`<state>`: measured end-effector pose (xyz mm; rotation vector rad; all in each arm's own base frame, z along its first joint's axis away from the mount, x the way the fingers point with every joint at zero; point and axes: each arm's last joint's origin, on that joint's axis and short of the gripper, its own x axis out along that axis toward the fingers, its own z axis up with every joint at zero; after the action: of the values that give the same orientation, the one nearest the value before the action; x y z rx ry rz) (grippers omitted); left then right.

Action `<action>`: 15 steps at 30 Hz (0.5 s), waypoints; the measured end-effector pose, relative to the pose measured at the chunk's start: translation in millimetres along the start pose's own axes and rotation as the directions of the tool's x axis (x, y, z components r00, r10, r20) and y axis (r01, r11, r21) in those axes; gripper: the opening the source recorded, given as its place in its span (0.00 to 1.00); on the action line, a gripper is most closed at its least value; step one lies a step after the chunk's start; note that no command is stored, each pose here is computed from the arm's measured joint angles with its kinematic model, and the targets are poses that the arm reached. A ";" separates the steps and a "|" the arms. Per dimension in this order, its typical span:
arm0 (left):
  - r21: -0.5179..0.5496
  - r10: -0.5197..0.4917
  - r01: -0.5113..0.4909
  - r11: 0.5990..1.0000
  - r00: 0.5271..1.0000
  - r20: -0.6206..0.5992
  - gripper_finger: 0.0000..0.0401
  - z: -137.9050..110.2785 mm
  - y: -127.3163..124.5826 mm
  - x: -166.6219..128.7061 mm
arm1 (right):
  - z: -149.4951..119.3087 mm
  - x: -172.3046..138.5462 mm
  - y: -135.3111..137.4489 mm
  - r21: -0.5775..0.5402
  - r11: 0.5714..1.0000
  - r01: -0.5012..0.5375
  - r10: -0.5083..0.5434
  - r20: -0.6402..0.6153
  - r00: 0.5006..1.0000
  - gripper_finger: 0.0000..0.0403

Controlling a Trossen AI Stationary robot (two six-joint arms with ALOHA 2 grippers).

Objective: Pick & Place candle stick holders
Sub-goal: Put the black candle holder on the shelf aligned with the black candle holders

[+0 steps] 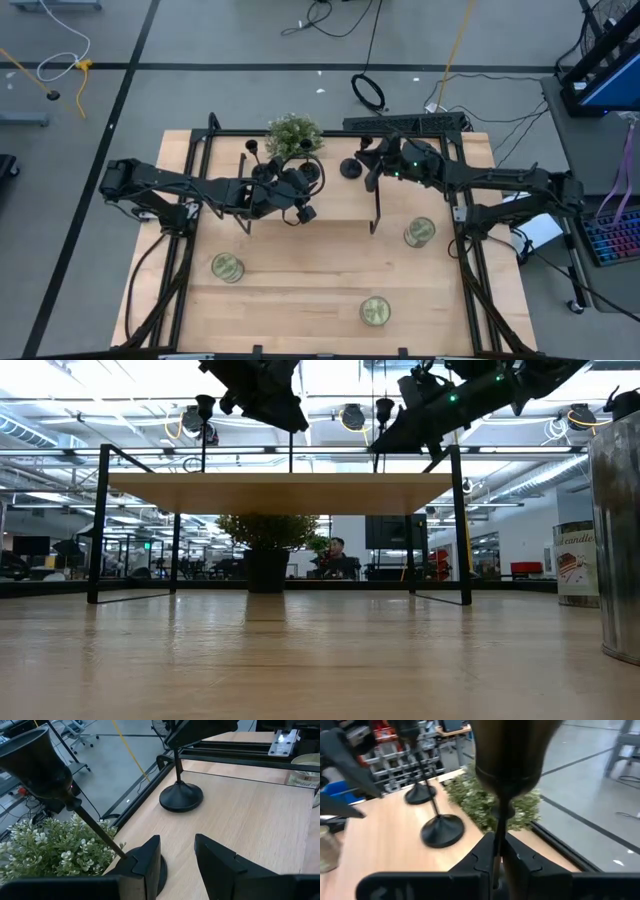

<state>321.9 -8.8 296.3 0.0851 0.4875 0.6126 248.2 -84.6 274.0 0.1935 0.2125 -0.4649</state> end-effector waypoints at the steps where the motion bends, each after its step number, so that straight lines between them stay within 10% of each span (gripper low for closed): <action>1: 0.000 0.000 0.000 1.000 1.000 0.000 0.32 0.0 0.0 0.0 | 0.1 -0.1 0.3 -0.001 1.000 -0.010 0.010 -0.001 1.000 0.04; 15: -0.001 0.000 0.000 1.000 1.000 0.000 0.32 0.0 0.0 0.0 | 0.2 -4.0 0.4 -0.050 0.998 -0.030 0.029 -0.020 0.999 0.05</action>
<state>321.8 -8.8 296.3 0.0845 0.4877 0.6127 244.9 -82.6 275.2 0.1515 0.2399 -0.4277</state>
